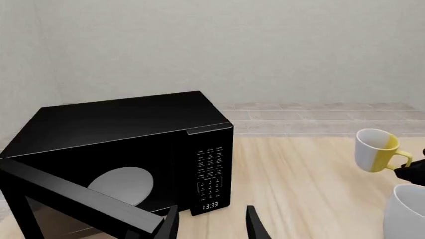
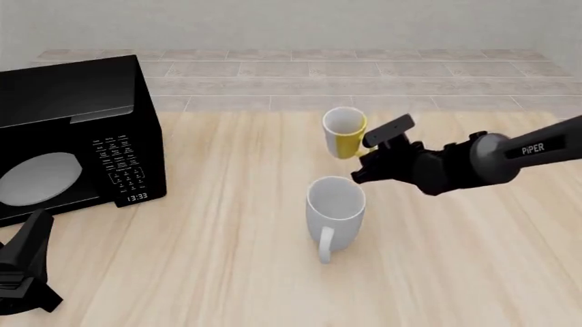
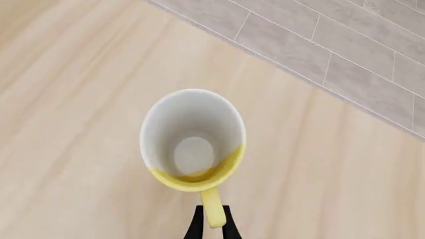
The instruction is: Put the yellow and white mug to the front of the white mug.
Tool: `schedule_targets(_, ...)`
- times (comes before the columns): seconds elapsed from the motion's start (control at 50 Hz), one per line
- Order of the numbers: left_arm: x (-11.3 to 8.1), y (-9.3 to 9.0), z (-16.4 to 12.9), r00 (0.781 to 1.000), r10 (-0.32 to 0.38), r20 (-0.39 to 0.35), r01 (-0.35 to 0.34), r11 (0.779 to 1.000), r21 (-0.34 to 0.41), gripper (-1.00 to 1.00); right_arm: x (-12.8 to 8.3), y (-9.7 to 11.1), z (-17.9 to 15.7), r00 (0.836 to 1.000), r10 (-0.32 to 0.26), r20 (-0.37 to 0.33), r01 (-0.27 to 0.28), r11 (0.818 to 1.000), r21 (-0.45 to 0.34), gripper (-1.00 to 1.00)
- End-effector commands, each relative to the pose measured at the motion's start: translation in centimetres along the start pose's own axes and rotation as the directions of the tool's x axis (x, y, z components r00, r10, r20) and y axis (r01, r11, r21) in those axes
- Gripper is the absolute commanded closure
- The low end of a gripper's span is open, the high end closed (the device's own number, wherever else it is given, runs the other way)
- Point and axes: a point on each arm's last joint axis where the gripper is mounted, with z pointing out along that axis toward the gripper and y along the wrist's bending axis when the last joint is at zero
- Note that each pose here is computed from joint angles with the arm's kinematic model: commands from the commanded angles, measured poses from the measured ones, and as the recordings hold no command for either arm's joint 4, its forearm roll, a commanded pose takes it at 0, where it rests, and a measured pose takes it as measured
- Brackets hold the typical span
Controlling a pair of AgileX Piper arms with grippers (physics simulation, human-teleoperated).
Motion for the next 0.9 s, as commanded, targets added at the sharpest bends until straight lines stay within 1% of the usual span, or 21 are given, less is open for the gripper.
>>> schedule_targets(0.02,0.0,0.0,0.0,1.000,0.000,0.000,0.000,1.000,0.000,-1.00,0.5,0.3,0.7,1.000,0.023,-0.008,-0.023,1.000,-0.004,1.00)
schedule_targets(0.54,0.0,0.0,0.0,1.000,0.000,0.000,0.000,1.000,0.000,-1.00,2.4,0.3,2.6,0.998,0.043,-0.054,-0.044,0.999,-0.004,1.00)
schedule_targets(0.78,0.0,0.0,0.0,1.000,0.000,0.000,0.000,1.000,0.000,-1.00,2.4,0.1,2.6,0.997,0.051,-0.057,-0.051,0.999,0.001,1.00)
schedule_targets(0.8,0.0,0.0,0.0,1.000,0.000,0.000,0.000,1.000,0.000,-1.00,2.3,0.0,2.4,0.997,0.051,-0.056,-0.051,0.999,0.001,-1.00)
schedule_targets(0.9,0.0,0.0,0.0,1.000,0.000,0.000,0.000,1.000,0.000,-1.00,2.2,-0.2,2.4,0.997,0.052,-0.049,-0.051,0.999,0.006,-1.00)
